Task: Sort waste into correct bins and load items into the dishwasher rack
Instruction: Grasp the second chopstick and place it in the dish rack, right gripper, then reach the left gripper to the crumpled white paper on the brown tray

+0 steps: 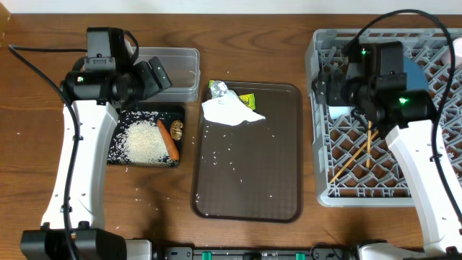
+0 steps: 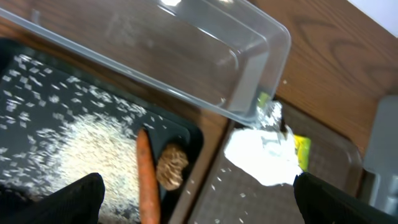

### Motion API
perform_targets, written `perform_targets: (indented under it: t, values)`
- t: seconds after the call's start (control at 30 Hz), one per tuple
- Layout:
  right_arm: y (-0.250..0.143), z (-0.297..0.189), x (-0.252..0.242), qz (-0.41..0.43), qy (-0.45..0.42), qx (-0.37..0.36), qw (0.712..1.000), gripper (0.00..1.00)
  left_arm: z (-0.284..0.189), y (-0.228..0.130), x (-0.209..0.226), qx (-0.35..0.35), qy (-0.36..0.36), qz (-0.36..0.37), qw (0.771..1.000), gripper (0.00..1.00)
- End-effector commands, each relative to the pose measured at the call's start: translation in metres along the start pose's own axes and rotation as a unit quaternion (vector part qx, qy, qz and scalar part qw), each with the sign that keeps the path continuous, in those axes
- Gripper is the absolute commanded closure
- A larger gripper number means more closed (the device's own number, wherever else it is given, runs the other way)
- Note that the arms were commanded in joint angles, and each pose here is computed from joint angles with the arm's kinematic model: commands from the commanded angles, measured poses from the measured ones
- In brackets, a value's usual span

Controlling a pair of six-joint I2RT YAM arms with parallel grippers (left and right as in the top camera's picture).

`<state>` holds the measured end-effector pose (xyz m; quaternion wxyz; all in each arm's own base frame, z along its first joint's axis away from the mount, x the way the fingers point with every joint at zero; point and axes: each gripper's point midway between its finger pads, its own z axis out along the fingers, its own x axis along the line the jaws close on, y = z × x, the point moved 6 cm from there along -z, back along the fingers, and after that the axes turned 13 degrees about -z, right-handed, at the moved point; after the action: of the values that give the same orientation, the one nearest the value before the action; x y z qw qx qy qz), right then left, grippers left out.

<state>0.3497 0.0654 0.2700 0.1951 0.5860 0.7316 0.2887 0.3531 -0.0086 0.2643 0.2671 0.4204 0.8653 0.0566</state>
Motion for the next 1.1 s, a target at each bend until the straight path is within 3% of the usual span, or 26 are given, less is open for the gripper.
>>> perform_targets:
  t: [0.0, 0.07, 0.2, 0.27, 0.33, 0.57, 0.67, 0.83, 1.07]
  values:
    - [0.008, -0.008, -0.013, 0.048, -0.010, -0.022, 0.999, 0.07, -0.002, -0.005, -0.012, 0.028, -0.052, 0.003, 0.998, 0.02]
    - [0.008, -0.014, -0.031, 0.073, -0.027, -0.029, 0.997, 0.01, 0.000, -0.008, -0.019, 0.033, -0.067, 0.030, 0.997, 0.02]
    - [-0.001, -0.031, -0.079, 0.169, -0.072, -0.038, 0.982, 0.01, 0.016, -0.022, -0.032, 0.057, -0.064, 0.081, 0.993, 0.02]
    - [-0.005, -0.035, -0.094, 0.196, -0.087, -0.038, 0.976, 0.01, 0.023, -0.034, -0.043, 0.069, -0.077, 0.152, 0.983, 0.02]
    - [-0.008, -0.036, -0.103, 0.206, -0.096, -0.037, 0.973, 0.01, 0.033, -0.048, -0.053, 0.074, -0.067, 0.209, 0.973, 0.02]
    - [-0.013, -0.037, -0.104, 0.211, -0.098, -0.025, 0.972, 0.01, 0.061, -0.087, -0.094, 0.080, -0.082, 0.281, 0.953, 0.02]
    - [-0.014, -0.037, -0.104, 0.211, -0.098, -0.025, 0.972, 0.01, 0.081, -0.107, -0.102, 0.092, -0.073, 0.337, 0.934, 0.12]
    - [-0.014, -0.037, -0.104, 0.211, -0.098, -0.025, 0.972, 0.01, 0.130, -0.141, -0.097, 0.126, -0.005, 0.373, 0.919, 0.17]
    - [-0.014, -0.037, -0.104, 0.211, -0.098, -0.025, 0.972, 0.01, 0.186, -0.171, -0.084, 0.171, 0.030, 0.387, 0.906, 0.19]
